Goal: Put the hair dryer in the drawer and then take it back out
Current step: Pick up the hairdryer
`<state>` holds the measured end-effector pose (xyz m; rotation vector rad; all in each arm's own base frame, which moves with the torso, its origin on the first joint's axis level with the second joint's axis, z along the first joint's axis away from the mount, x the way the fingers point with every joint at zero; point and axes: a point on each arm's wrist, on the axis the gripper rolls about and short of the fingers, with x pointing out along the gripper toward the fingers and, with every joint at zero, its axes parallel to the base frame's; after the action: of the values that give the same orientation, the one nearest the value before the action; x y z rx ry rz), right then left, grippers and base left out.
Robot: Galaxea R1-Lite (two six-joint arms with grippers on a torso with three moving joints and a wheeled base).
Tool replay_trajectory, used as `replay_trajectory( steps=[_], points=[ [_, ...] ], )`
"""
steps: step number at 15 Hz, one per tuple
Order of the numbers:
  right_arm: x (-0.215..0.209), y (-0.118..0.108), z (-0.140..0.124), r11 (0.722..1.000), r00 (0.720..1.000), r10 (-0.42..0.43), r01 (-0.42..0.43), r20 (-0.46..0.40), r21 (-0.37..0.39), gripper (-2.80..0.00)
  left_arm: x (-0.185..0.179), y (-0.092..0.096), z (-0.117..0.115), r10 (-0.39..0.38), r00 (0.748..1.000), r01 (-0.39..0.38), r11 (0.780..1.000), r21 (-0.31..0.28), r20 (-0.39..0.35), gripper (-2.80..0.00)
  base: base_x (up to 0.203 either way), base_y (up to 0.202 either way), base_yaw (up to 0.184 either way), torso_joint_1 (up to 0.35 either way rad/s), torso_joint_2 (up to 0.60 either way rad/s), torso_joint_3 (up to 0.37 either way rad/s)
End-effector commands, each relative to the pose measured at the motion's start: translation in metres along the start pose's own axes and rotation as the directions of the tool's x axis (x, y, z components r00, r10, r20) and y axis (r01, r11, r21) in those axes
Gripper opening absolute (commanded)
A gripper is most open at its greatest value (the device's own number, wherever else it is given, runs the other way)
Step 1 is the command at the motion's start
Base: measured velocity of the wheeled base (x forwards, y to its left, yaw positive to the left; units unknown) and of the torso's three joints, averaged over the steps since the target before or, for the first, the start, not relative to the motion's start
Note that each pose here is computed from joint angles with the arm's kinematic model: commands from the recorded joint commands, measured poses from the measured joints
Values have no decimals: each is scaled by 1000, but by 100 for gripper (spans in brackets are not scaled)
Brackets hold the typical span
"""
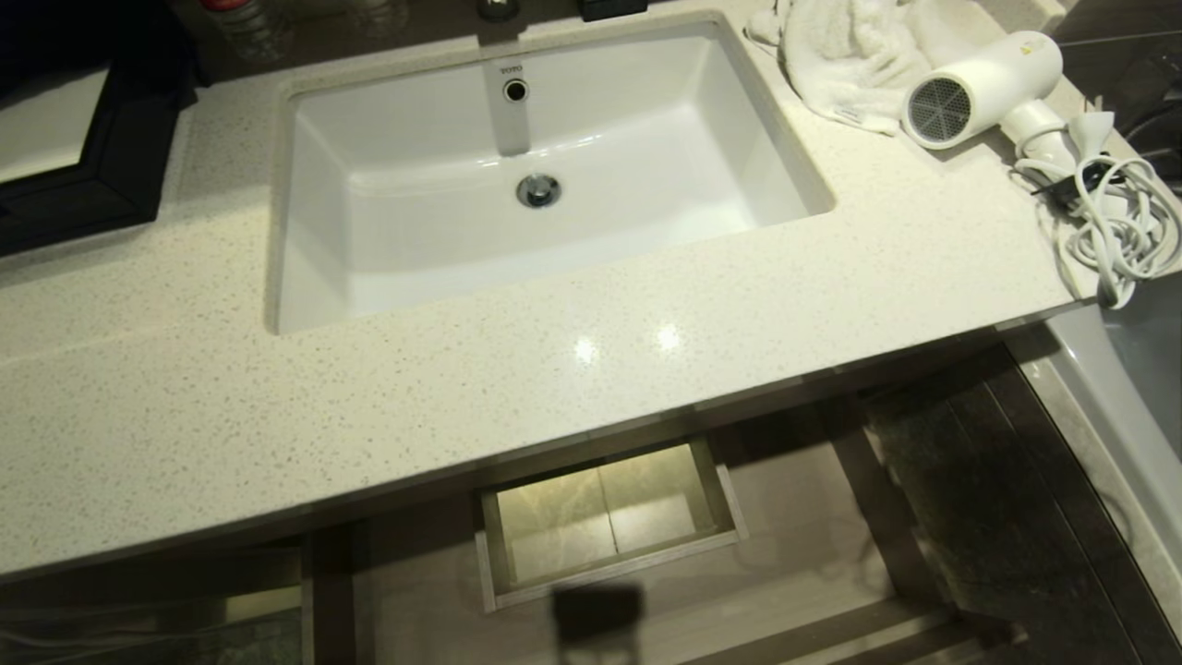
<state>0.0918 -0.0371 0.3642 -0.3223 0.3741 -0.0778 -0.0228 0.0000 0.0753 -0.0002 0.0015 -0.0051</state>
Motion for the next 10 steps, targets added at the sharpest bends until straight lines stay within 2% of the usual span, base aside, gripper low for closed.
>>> replay_trajectory(
  steps=[1,10],
  points=[
    [0,0,0,1000,1000,3,-3,0,-2,0,0,0,0,1,1000,-1,1000,-1,-2,-280,0,0,0,0,0,0],
    [-8,5,-4,1000,1000,4,-4,5,-9,0,0,0,0,2,1000,-2,1000,-4,0,-280,0,0,0,0,0,0]
  ],
)
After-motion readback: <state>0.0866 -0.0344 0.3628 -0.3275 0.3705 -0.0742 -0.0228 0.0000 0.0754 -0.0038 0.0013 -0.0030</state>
